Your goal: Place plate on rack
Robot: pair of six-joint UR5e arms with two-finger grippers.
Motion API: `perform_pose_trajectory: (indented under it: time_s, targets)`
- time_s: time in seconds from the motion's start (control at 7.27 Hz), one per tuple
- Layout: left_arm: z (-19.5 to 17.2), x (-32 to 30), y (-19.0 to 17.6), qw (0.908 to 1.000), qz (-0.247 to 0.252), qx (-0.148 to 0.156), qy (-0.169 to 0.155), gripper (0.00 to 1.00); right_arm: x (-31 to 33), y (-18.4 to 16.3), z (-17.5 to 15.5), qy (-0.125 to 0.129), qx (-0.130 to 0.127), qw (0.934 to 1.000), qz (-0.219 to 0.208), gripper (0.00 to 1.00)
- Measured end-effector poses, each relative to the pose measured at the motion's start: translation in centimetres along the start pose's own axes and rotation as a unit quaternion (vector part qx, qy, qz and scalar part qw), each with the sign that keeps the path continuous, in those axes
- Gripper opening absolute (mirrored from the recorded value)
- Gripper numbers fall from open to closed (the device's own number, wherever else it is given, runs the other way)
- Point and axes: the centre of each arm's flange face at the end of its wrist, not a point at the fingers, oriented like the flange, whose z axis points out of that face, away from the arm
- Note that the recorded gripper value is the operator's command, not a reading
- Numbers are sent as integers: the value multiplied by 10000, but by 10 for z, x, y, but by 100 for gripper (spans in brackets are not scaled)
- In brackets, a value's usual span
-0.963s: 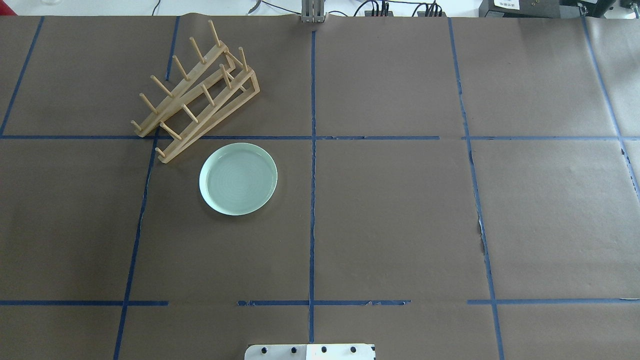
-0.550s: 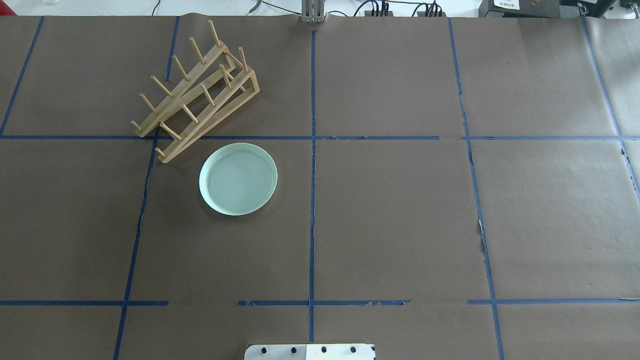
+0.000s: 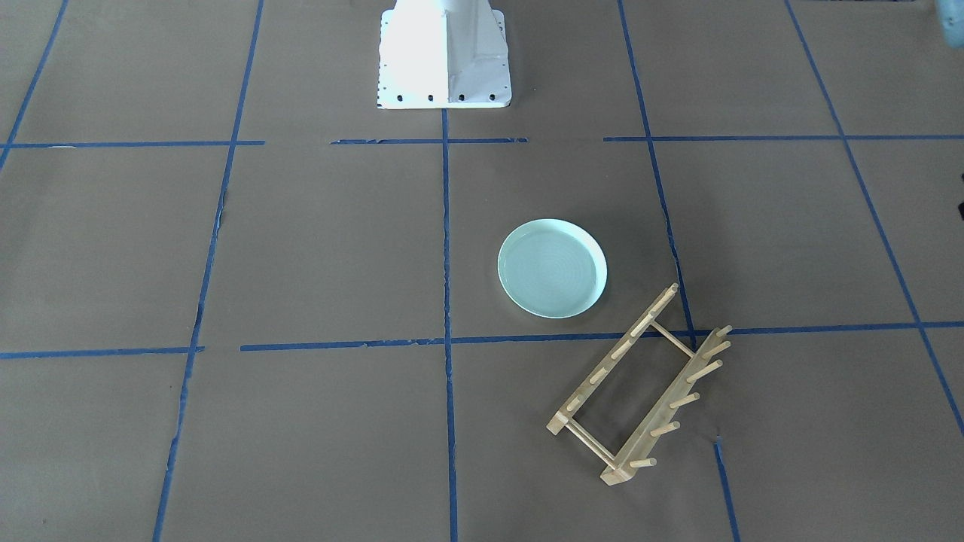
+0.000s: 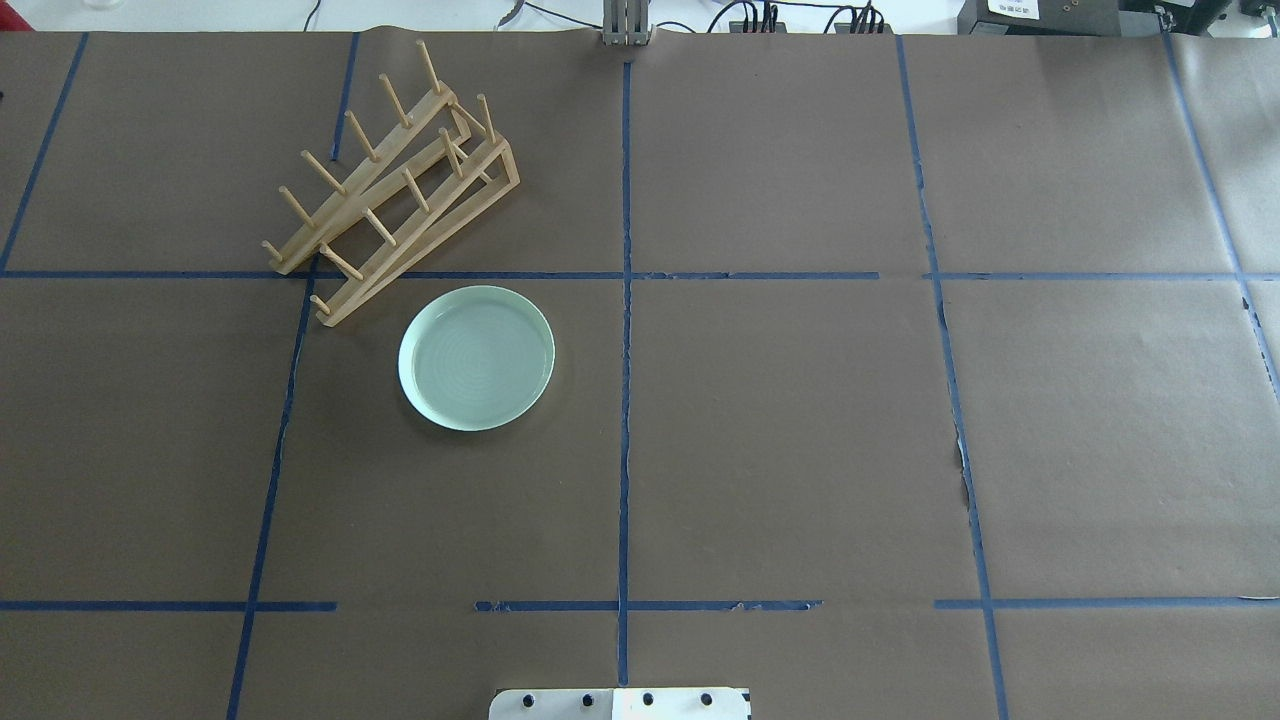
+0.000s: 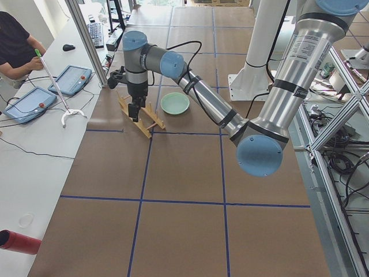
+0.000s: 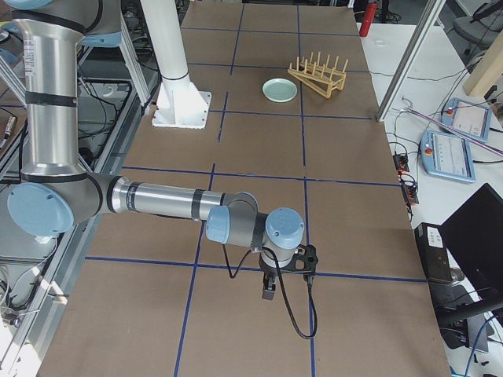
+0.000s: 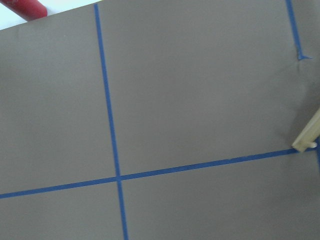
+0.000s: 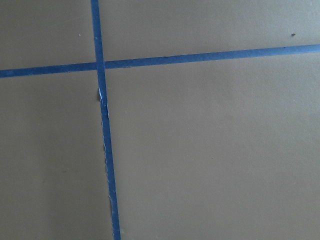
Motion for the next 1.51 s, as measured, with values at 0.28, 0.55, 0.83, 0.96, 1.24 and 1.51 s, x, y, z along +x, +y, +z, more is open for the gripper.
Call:
perform_pose_trajectory:
  time_s: [0.28,0.55,0.83,0.96,1.24,1.51]
  targets:
    - [8,108,-3,9992,-241,-71,311,100,0,0,0,0,0,10000,0,100]
    - [33,205,6,9978,-306,-251,531,100,0,0,0,0,2,10000,-2,100]
    - [69,276,14,9969,-485,-192,592,100,0,0,0,0,3,10000,-3,100]
    - [93,311,13,9968,-596,-133,516,100,0,0,0,0,4,10000,-3,100]
    - [147,383,32,9990,-375,88,213,100,0,0,0,0,2,10000,-1,100]
    - [190,408,39,9984,-472,162,256,100,0,0,0,0,1,10000,-1,100]
